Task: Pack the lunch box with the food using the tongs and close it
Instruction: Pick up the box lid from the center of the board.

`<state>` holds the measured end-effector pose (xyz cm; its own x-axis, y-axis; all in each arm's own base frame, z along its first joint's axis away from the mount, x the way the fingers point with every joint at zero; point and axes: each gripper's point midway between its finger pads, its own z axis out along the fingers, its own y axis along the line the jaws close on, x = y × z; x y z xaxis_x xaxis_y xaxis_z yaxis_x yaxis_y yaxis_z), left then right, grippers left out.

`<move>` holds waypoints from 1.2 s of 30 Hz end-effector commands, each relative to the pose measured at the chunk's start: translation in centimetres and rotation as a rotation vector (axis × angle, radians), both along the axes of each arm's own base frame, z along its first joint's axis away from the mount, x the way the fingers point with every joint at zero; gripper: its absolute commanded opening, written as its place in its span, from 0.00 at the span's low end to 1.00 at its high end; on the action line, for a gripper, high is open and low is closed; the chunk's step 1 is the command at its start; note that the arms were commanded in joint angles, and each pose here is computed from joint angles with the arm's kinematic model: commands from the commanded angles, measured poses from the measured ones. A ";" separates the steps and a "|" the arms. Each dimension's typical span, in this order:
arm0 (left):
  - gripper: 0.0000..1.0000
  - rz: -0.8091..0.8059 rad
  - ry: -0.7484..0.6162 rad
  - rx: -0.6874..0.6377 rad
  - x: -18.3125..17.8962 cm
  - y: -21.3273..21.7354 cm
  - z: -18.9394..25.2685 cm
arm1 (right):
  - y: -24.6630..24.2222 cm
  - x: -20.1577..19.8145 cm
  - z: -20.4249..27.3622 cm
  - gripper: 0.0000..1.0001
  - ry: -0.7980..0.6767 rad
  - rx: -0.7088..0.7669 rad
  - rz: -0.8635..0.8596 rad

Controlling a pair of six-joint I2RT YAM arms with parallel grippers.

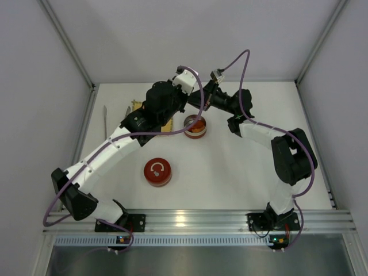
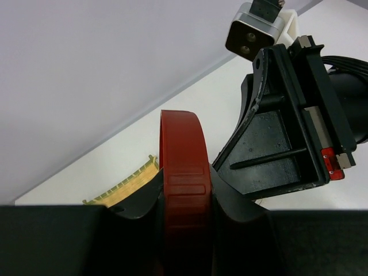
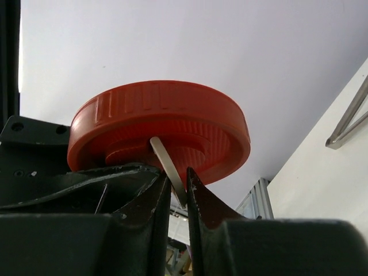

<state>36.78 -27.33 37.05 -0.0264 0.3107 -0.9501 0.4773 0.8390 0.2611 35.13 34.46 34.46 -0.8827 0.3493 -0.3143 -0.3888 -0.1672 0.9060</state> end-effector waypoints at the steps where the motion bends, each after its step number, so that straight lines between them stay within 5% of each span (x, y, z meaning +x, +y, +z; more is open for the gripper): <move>1: 0.00 -0.009 -0.029 -0.054 -1.1 0.2 1.8 | -0.2 -1.5 4.8 0.14 -0.152 0.120 -0.010; 3: 0.00 -0.004 0.003 -0.109 -1.3 0.1 1.9 | -0.3 -1.7 5.1 0.00 -0.157 0.125 -0.011; 6: 0.00 0.036 0.040 -0.171 -0.8 0.5 2.1 | -0.7 -1.8 5.5 0.00 -0.166 0.114 -0.021; 10: 0.66 0.098 0.094 -0.287 0.3 2.4 3.0 | -1.8 -0.7 4.1 0.00 -0.173 -0.034 -0.013; 11: 0.93 0.119 0.114 -0.330 0.9 3.5 3.3 | -2.1 -0.2 3.5 0.00 -0.174 -0.085 -0.017; 12: 0.98 0.136 0.121 -0.348 1.2 4.3 3.6 | -2.5 0.5 3.5 0.00 -0.294 -0.160 -0.050; 13: 0.98 0.147 0.122 -0.363 1.0 5.2 4.4 | -2.8 0.9 2.9 0.00 -0.330 -0.237 -0.050; 14: 0.98 0.173 0.121 -0.373 1.3 6.6 4.6 | -3.6 1.5 -1.5 0.00 -0.160 -0.421 -0.030; 15: 0.98 0.176 0.121 -0.371 1.2 7.2 4.8 | -4.2 2.4 0.0 0.00 -0.418 -0.536 -0.067; 17: 0.99 0.228 0.131 -0.373 1.2 9.4 4.4 | -5.9 2.4 -3.7 0.00 -0.368 -0.760 -0.040; 18: 0.97 0.195 0.155 -0.379 1.1 9.5 3.9 | -6.5 3.1 -2.3 0.00 -0.507 -0.818 -0.061; 20: 0.83 0.196 0.229 -0.425 1.8 11.5 2.3 | -7.8 4.1 -3.3 0.00 -0.538 -0.945 -0.095; 22: 0.57 0.095 0.322 -0.508 1.8 11.8 1.7 | -9.0 4.5 -4.0 0.00 -0.608 -1.081 -0.092; 23: 0.54 0.053 0.356 -0.529 1.7 11.5 1.4 | -9.2 4.3 -4.3 0.00 -0.625 -1.115 -0.080; 25: 0.57 -0.018 0.408 -0.546 1.8 10.7 0.9 | -9.9 4.0 -4.9 0.00 -0.680 -1.194 -0.045; 29: 0.80 -0.110 0.447 -0.614 1.6 9.2 0.8 | -9.5 2.7 -5.9 0.00 -0.821 -1.276 0.057; 36: 0.75 -0.365 0.532 -0.591 0.2 4.8 -0.7 | -8.0 -0.3 -7.1 0.00 -0.909 -1.284 0.191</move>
<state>38.47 -19.87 34.59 -0.5291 -0.2027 -0.8240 0.5450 0.6632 -0.5131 36.63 26.62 27.11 -0.3258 -0.5712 -0.7534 -0.8826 0.4694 0.0258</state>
